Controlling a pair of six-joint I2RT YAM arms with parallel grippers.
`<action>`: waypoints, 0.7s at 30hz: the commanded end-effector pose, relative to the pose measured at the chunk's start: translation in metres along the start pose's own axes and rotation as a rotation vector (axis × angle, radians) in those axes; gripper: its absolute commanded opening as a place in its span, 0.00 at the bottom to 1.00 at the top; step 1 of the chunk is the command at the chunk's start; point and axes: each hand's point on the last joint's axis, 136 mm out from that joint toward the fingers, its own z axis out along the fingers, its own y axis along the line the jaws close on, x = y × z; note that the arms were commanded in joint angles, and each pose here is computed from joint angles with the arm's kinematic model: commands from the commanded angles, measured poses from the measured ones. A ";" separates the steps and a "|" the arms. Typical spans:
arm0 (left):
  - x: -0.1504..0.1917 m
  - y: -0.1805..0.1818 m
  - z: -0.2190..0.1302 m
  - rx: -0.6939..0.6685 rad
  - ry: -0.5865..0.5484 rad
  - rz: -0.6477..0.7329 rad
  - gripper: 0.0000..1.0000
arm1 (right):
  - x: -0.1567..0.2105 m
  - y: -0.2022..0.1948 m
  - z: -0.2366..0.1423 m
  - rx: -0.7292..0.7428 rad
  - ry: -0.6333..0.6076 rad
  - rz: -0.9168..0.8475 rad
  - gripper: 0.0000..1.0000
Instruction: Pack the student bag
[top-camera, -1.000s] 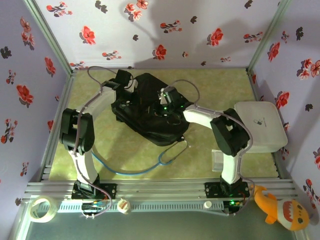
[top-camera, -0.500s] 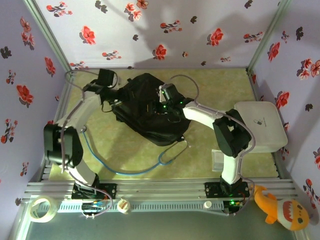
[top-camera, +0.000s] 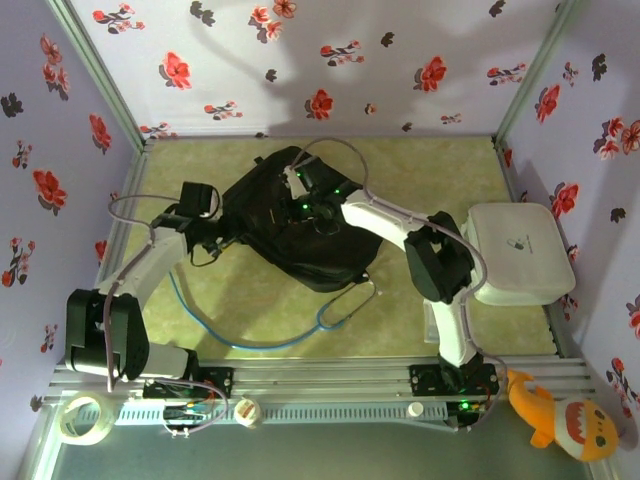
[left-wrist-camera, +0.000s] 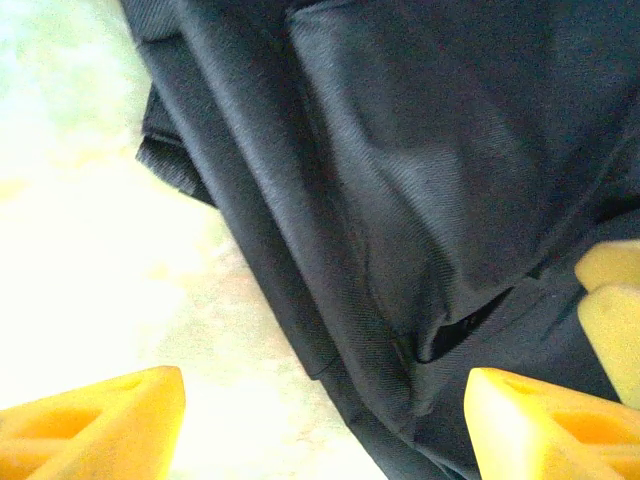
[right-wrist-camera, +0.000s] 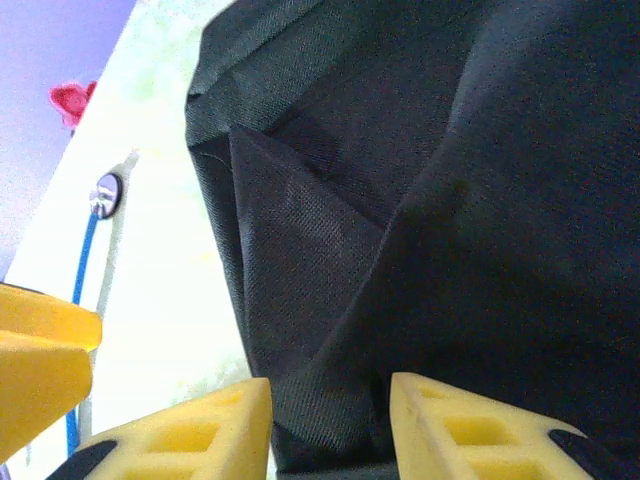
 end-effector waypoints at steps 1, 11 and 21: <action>-0.004 -0.008 -0.004 0.056 -0.032 -0.035 0.74 | 0.004 0.007 0.009 -0.045 0.058 -0.041 0.38; -0.002 -0.004 -0.001 0.048 -0.024 -0.031 0.74 | 0.043 0.004 0.013 -0.085 0.225 -0.174 0.43; -0.002 -0.005 -0.001 0.049 -0.024 -0.027 0.73 | 0.032 -0.014 0.019 0.012 0.186 -0.232 0.25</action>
